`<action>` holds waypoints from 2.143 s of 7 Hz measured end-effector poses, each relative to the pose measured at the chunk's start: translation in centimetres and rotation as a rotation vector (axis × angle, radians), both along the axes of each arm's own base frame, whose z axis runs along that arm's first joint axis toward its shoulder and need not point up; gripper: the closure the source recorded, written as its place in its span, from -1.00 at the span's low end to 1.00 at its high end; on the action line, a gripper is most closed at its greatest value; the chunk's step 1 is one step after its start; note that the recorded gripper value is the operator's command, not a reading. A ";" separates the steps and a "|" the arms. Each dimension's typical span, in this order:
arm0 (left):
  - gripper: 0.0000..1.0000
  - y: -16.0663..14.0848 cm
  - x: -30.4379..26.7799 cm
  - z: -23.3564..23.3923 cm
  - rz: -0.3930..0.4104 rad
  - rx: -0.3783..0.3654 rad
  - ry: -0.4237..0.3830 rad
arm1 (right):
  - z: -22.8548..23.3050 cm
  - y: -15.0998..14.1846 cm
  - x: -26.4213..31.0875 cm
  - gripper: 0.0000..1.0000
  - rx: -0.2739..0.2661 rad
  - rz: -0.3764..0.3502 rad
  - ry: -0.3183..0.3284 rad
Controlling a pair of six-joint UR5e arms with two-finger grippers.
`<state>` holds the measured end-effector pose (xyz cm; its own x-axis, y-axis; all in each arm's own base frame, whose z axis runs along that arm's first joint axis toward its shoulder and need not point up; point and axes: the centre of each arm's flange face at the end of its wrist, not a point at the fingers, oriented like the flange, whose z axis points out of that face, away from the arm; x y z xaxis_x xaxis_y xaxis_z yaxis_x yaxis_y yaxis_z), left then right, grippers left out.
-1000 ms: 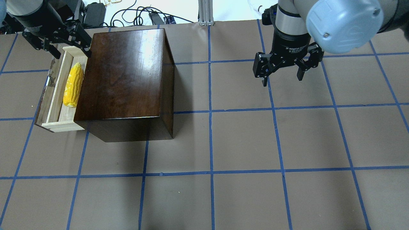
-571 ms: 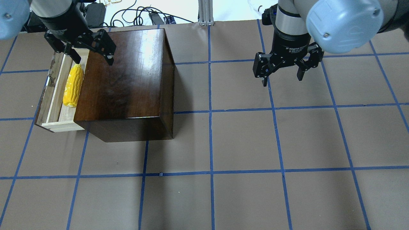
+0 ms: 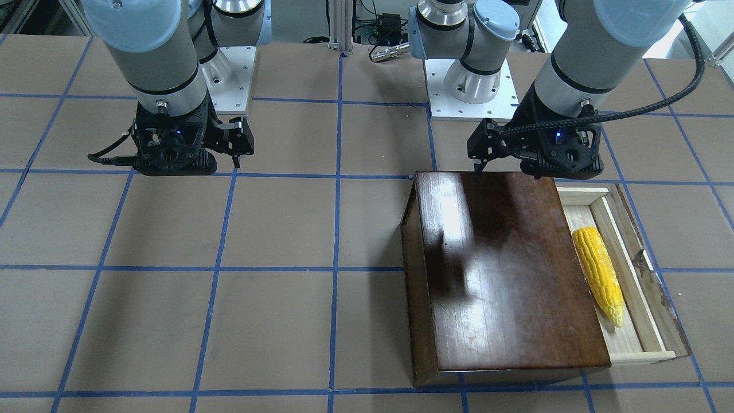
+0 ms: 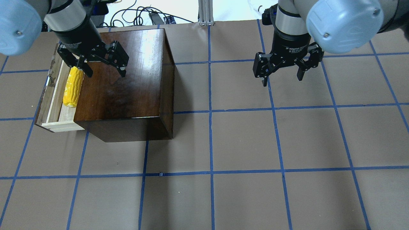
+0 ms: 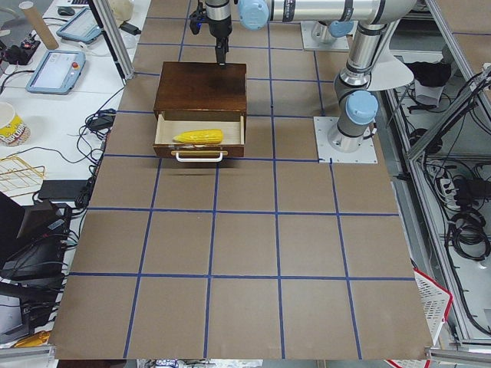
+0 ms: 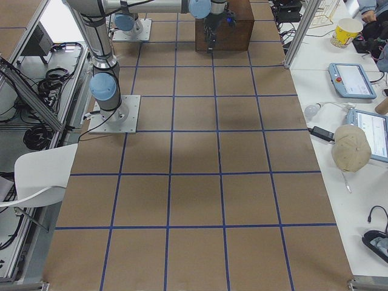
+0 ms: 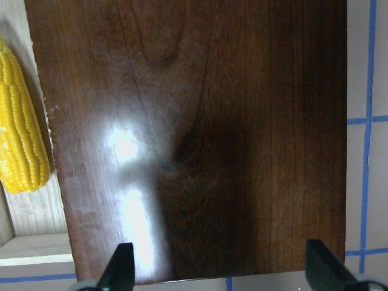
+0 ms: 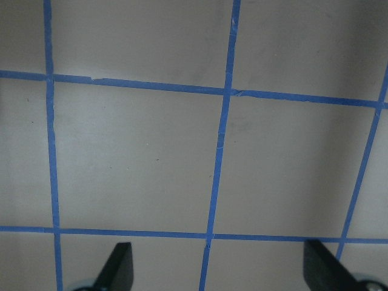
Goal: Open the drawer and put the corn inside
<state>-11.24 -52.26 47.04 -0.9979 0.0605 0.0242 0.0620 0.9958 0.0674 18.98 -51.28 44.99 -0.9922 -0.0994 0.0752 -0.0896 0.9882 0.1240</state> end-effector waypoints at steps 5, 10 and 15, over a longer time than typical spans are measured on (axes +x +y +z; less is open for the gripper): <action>-1.00 1.9 -0.4 0.6 0.051 -0.009 -0.003 | 0.0 0.0 0.0 -1.00 0.000 0.000 0.000; -1.00 2.3 -0.9 0.9 0.087 -0.013 -0.015 | 0.0 0.0 0.0 -1.00 0.000 0.001 0.000; -1.00 2.2 -0.7 0.8 0.085 -0.012 -0.017 | 0.0 0.0 0.0 -1.00 0.000 0.000 0.000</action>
